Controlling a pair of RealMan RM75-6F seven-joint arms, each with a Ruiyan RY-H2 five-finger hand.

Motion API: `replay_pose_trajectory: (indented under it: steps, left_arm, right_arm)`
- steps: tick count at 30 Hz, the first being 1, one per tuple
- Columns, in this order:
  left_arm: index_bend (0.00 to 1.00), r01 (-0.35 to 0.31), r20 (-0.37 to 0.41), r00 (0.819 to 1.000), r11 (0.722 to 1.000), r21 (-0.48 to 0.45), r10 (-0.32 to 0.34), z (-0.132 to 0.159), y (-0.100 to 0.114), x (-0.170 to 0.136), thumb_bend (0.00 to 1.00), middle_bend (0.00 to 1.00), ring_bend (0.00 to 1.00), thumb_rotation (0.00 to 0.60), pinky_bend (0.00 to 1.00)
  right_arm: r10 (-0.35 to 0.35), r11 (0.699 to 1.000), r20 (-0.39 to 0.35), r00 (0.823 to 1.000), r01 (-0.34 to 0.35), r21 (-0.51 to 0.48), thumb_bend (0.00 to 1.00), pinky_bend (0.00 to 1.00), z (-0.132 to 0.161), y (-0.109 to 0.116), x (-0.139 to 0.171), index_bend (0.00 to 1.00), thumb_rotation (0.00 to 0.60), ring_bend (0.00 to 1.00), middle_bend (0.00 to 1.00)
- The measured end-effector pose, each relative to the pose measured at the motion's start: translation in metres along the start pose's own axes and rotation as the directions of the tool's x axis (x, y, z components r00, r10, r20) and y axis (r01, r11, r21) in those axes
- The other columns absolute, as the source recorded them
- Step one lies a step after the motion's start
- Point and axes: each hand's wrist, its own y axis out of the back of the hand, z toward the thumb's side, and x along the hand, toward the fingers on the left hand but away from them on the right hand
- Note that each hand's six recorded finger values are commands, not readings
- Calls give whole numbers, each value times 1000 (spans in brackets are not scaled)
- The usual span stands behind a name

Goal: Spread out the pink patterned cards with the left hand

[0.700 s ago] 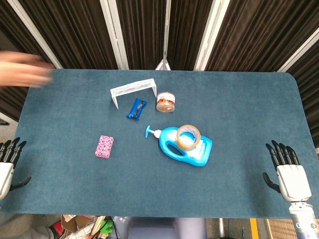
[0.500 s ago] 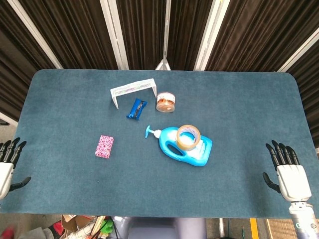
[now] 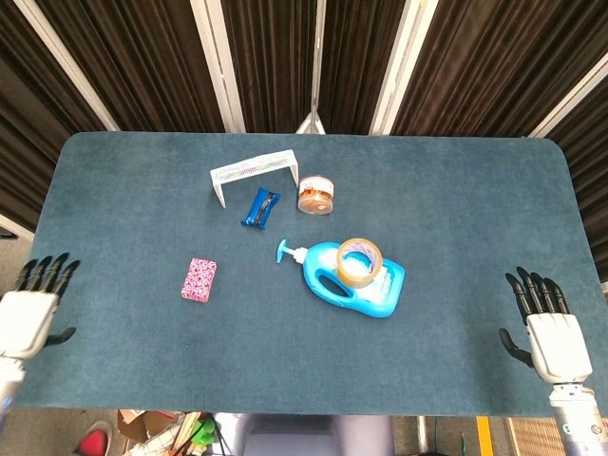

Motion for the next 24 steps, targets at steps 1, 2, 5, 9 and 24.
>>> replay_pose_trajectory:
  steps: [1,2,5,9,24]
  left_arm:
    - [0,17,7,1000,1000,4,-17,4,-1,6,93,0,0,600,0]
    - [0,36,13,999,999,6,-36,8,-2,13,93,0,0,600,0]
    - [0,93,24,995,996,19,-93,21,-5,34,94,0,0,600,0]
    - [0,149,57,987,986,72,-153,48,-8,64,93,0,0,600,0]
    - [77,291,117,944,947,138,-307,151,-33,120,154,0,0,600,0]
  right_arm:
    - [1,1000,0,1000,-1,-1,363,87,0,0,0,0,600,0,0]
    - [3,1000,1,1000,-3,-3,363,87,0,0,0,0,600,0,0]
    - [2,1000,3,1000,-2,-9,363,87,-1,0,0,0,600,0,0]
    - [2,1000,5,1000,-2,-21,363,87,-1,1,0,0,600,0,0]
    - [11,999,7,1000,-11,-43,363,87,-3,2,0,0,600,0,0]
